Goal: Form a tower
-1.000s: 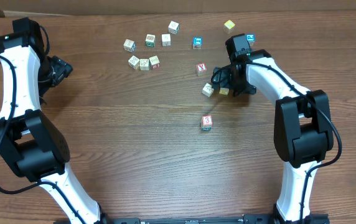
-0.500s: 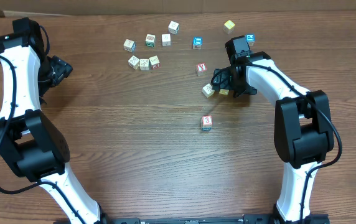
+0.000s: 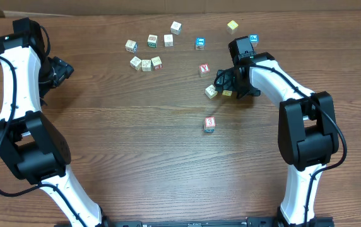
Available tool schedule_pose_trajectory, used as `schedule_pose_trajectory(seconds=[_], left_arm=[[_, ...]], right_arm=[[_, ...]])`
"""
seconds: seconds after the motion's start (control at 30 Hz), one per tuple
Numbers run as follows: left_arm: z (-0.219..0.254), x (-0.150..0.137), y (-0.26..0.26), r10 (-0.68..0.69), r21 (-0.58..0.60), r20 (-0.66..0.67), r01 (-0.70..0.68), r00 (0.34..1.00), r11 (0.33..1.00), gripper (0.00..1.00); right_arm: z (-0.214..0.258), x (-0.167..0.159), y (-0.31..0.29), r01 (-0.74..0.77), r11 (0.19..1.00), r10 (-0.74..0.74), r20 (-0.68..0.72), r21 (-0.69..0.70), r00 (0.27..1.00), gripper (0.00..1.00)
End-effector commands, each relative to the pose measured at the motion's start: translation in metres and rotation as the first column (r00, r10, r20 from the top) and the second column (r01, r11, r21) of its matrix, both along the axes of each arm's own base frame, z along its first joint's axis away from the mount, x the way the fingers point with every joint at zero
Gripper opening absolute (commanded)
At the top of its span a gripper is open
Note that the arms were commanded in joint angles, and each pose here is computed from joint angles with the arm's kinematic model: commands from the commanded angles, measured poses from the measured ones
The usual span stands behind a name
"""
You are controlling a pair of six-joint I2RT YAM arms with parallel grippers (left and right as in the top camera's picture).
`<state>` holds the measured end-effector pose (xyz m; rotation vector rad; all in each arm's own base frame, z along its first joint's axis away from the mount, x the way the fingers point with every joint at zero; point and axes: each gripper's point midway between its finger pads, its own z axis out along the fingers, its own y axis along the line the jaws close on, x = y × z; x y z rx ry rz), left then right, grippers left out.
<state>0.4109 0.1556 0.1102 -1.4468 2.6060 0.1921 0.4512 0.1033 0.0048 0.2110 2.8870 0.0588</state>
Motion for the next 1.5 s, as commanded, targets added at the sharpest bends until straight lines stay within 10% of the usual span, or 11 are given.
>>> schedule_pose_trajectory(seconds=[0.0, 0.4, 0.67, 1.47], left_arm=[[0.003, 0.004, -0.001, -0.014, 0.007, 0.009, 0.014, 1.0, 1.0, 0.99], [0.003, 0.004, -0.001, -0.014, 0.007, 0.009, 0.014, 1.0, 1.0, 1.0], [0.003, 0.004, -0.001, -0.014, 0.007, 0.009, 0.014, 1.0, 1.0, 0.99], [0.003, 0.004, -0.001, -0.014, 0.007, 0.009, 0.014, 1.0, 1.0, 0.99]], right_arm=[[-0.013, -0.011, -0.002, 0.003, 1.0, -0.003, -0.038, -0.003, 0.999, 1.0], [-0.014, -0.015, -0.003, 0.003, 1.0, -0.003, -0.053, -0.006, 0.999, 0.97], [-0.012, -0.009, -0.002, 0.003, 1.0, -0.003, -0.032, -0.001, 0.999, 0.6], [0.03, -0.008, 0.001, -0.081, 0.996, 0.078, -0.082, -0.026, 0.994, 0.54]])
